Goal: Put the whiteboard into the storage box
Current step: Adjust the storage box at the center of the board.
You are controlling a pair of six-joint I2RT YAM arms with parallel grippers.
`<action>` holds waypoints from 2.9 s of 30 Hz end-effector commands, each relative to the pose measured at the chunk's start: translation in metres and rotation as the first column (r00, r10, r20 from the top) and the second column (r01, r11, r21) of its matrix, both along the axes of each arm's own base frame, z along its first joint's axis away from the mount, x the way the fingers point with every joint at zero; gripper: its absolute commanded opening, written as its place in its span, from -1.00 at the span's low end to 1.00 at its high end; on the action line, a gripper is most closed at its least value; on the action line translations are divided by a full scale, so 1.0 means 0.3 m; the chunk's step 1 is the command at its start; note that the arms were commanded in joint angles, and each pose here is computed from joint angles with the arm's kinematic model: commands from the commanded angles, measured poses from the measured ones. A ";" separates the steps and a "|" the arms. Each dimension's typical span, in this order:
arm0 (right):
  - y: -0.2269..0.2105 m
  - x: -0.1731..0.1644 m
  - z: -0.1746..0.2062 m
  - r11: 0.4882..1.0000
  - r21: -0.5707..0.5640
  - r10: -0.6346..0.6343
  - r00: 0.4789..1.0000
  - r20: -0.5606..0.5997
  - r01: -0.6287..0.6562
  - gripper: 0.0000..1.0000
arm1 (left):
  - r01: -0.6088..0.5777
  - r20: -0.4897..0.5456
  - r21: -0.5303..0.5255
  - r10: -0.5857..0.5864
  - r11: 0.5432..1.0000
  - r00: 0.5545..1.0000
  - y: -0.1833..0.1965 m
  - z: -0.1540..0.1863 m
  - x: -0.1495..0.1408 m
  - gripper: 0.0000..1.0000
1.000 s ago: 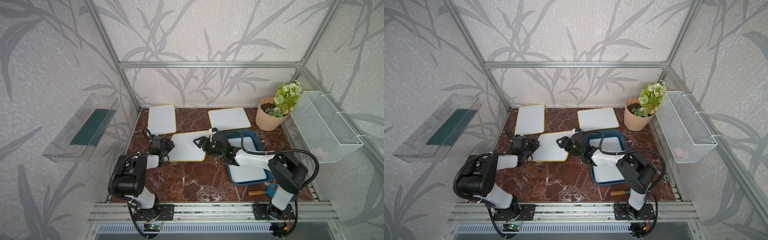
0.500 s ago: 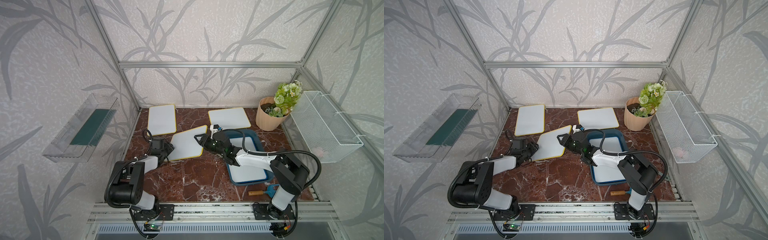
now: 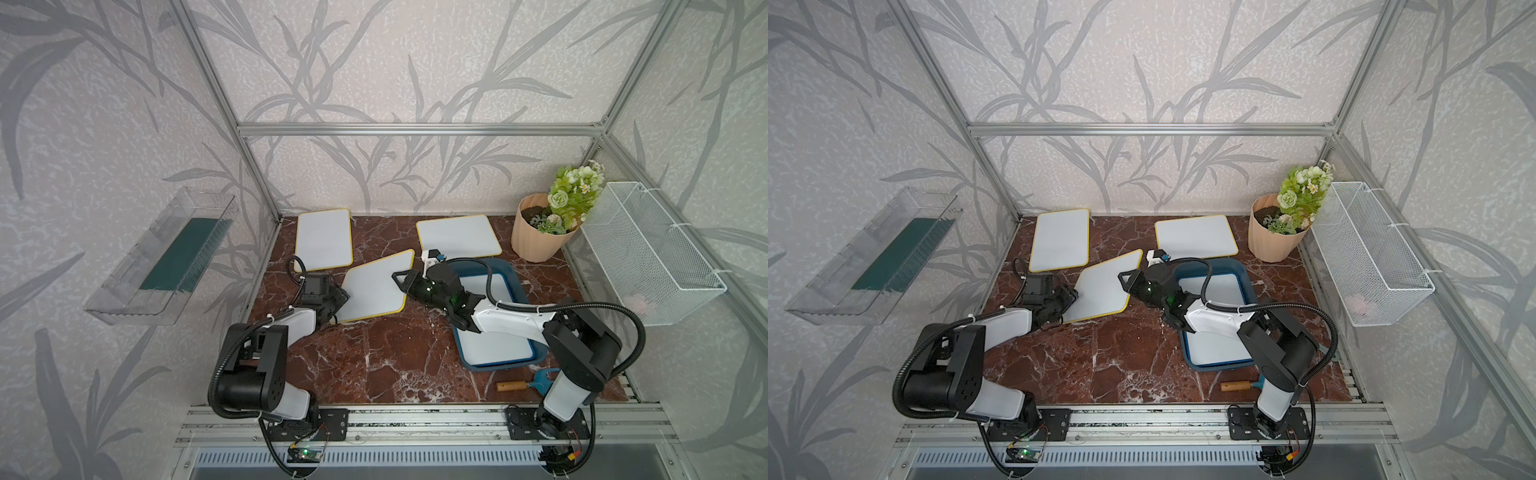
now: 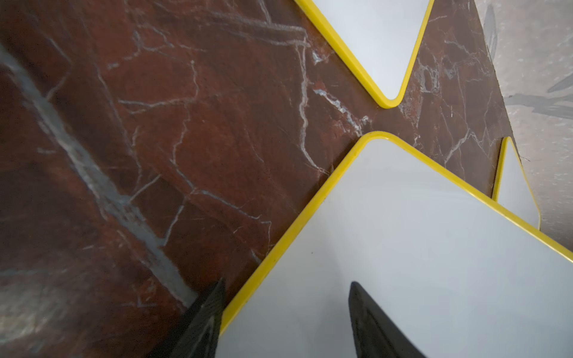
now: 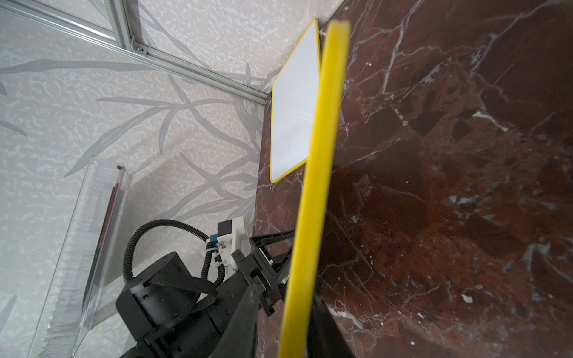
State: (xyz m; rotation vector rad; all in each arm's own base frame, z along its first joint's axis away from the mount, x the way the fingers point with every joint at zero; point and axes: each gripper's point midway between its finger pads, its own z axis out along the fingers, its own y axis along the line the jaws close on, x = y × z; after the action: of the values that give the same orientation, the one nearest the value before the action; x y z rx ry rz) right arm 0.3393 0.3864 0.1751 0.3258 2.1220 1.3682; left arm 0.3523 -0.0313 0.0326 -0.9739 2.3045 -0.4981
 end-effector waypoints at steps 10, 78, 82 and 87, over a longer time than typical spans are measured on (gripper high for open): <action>-0.016 -0.059 -0.016 0.993 -0.108 0.041 0.999 0.025 -0.038 -0.69 | 0.069 -0.128 -0.138 -0.087 0.988 0.988 -0.112 -0.058 -0.083 0.31; -0.437 0.140 0.712 0.887 0.245 -0.461 0.764 0.451 0.391 -1.00 | 0.146 0.232 -0.364 -0.063 0.920 0.971 -0.421 0.577 0.061 0.21; -0.467 0.157 0.704 0.860 0.313 -0.505 0.763 0.403 0.403 -1.00 | 0.129 0.285 -0.444 0.003 0.887 0.958 -0.441 0.620 0.096 0.20; -0.510 0.181 0.676 0.812 0.406 -0.557 0.764 0.327 0.418 -1.00 | 0.113 0.357 -0.523 0.097 0.845 0.929 -0.449 0.687 0.129 0.19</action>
State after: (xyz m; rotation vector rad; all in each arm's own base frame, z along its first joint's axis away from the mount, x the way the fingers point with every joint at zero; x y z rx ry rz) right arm 0.3993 0.2515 0.3214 0.5238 1.5687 1.1189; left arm 0.3812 -0.1646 0.2119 -0.9641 2.0125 -1.1576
